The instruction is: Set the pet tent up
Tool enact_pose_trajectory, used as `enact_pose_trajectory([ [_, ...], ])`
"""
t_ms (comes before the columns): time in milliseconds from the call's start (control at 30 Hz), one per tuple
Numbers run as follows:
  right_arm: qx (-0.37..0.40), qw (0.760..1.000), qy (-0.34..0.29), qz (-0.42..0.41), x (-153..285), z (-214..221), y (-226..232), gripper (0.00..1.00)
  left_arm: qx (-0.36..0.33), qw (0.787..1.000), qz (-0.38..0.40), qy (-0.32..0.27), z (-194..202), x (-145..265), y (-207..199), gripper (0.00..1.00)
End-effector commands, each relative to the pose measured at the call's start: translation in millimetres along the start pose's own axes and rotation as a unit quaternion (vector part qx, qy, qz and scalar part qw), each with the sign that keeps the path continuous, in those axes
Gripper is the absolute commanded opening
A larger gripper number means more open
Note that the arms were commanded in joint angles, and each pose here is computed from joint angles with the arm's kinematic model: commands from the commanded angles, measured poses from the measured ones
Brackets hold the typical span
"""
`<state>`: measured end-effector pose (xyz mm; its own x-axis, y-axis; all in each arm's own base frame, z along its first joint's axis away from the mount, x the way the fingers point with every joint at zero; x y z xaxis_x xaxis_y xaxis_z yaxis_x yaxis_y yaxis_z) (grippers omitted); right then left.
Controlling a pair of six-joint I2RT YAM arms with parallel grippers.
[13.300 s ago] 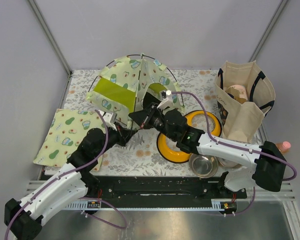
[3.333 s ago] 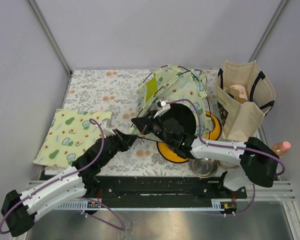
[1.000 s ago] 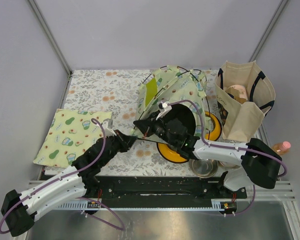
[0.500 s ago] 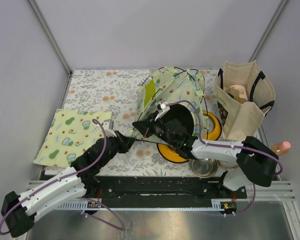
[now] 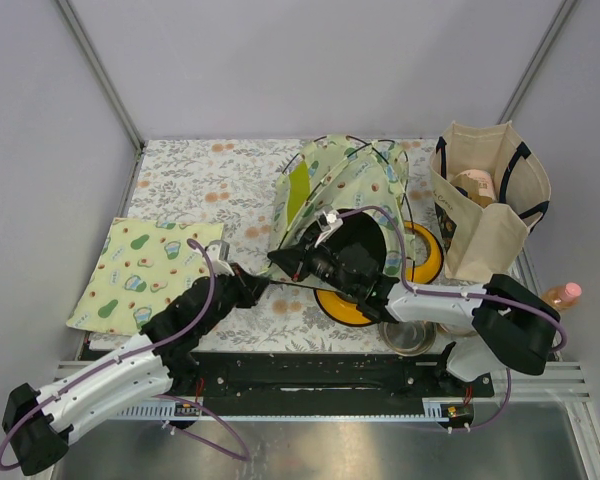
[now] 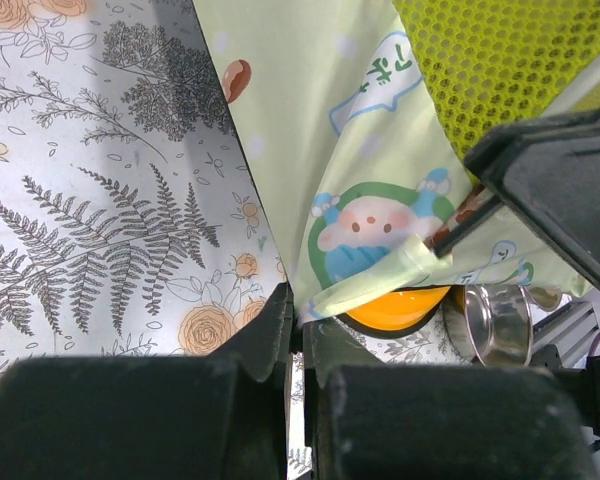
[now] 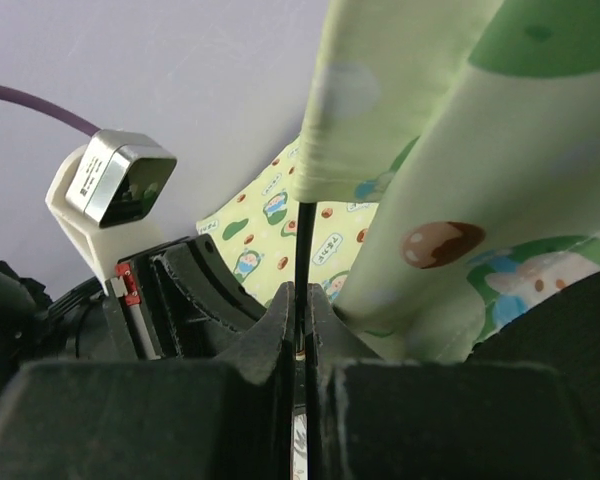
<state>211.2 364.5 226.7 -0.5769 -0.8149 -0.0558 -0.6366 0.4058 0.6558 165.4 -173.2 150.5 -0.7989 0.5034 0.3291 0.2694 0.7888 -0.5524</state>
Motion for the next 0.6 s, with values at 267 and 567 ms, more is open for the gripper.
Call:
enact_pose_trajectory([
  [267,0.008,0.992,-0.119,0.052,2,-61,-22,0.00,-0.038,0.995,-0.070,0.055,21,4,29,0.00],
  [567,0.001,0.992,-0.122,0.034,-12,-66,-14,0.00,-0.051,0.997,-0.015,0.058,19,3,13,0.00],
])
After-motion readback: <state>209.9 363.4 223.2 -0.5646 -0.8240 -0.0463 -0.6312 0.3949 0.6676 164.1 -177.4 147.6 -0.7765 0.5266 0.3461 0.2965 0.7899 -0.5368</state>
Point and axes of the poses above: each gripper's point midway between its finger pads, its own x axis back along the fingers, its own y axis along the line the jaws close on, z = x × y, the point moved 4 cm from there along x, back along the fingers, and after that the axes turned 4 degrees about -x, right-handed, at the moved point
